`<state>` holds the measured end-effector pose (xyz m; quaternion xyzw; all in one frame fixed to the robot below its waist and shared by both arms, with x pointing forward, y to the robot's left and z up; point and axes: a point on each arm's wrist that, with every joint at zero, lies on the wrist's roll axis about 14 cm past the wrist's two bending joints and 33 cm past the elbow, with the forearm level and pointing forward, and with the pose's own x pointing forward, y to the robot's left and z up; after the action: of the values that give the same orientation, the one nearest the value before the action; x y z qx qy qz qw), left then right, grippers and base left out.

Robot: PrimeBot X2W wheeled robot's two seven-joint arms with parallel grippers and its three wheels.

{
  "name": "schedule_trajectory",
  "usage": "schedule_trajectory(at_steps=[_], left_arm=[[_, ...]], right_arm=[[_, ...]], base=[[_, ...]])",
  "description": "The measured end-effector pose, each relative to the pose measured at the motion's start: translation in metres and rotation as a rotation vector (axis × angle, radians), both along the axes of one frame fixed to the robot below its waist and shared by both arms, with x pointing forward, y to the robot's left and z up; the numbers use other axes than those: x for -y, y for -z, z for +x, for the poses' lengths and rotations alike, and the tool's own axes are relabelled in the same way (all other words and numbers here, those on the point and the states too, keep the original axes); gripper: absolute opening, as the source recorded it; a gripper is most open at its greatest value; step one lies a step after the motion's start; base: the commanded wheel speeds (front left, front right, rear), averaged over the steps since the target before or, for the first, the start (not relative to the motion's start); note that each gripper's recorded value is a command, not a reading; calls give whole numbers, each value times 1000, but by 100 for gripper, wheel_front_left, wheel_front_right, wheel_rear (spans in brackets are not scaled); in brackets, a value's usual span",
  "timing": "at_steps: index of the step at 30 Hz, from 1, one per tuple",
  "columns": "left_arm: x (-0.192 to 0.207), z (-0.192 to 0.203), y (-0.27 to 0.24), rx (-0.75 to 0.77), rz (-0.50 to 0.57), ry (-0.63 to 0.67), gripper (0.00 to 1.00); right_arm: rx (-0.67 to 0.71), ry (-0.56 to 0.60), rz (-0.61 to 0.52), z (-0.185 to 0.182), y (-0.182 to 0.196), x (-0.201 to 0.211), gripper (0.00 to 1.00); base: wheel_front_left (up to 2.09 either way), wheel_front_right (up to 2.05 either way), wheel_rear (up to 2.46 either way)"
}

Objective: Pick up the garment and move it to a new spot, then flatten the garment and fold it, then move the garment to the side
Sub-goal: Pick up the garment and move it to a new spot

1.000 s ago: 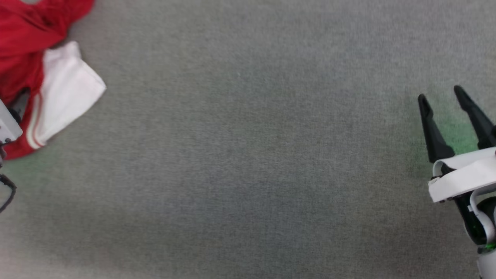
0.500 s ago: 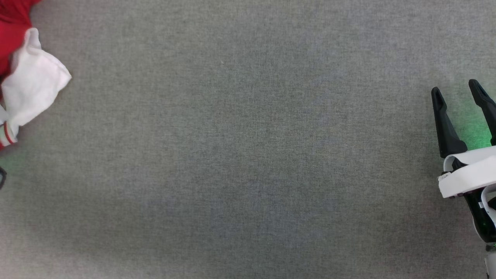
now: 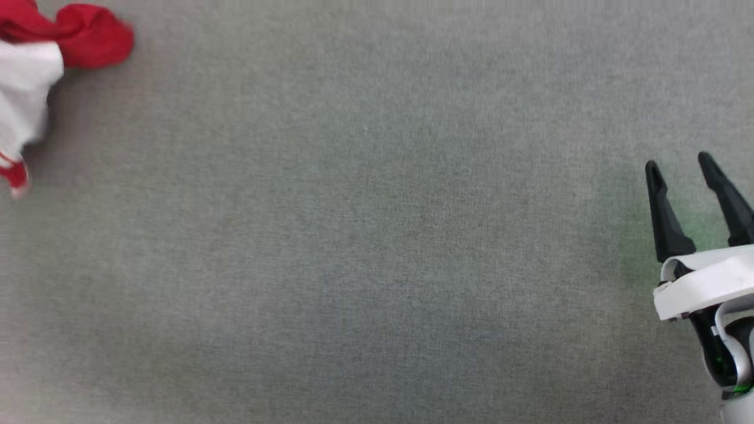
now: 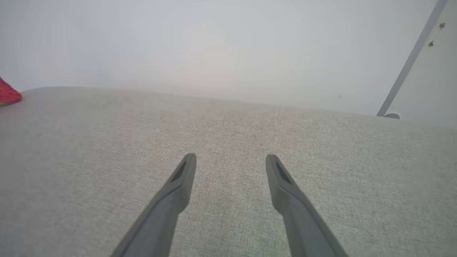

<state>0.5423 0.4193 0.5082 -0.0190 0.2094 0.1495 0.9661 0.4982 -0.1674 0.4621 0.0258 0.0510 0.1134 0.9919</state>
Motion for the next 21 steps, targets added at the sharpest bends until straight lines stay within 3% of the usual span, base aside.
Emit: schedule_trajectory(at_steps=[13, 21], left_arm=[[10, -18, -152, 280, 189, 122, 0], [55, -31, -201, 336, 211, 256, 0]], right_arm=[[100, -1, 61, -22, -46, -12, 100], [172, 40, 82, -36, -72, 0, 100]], base=[[0, 0, 0], [0, 0, 0]])
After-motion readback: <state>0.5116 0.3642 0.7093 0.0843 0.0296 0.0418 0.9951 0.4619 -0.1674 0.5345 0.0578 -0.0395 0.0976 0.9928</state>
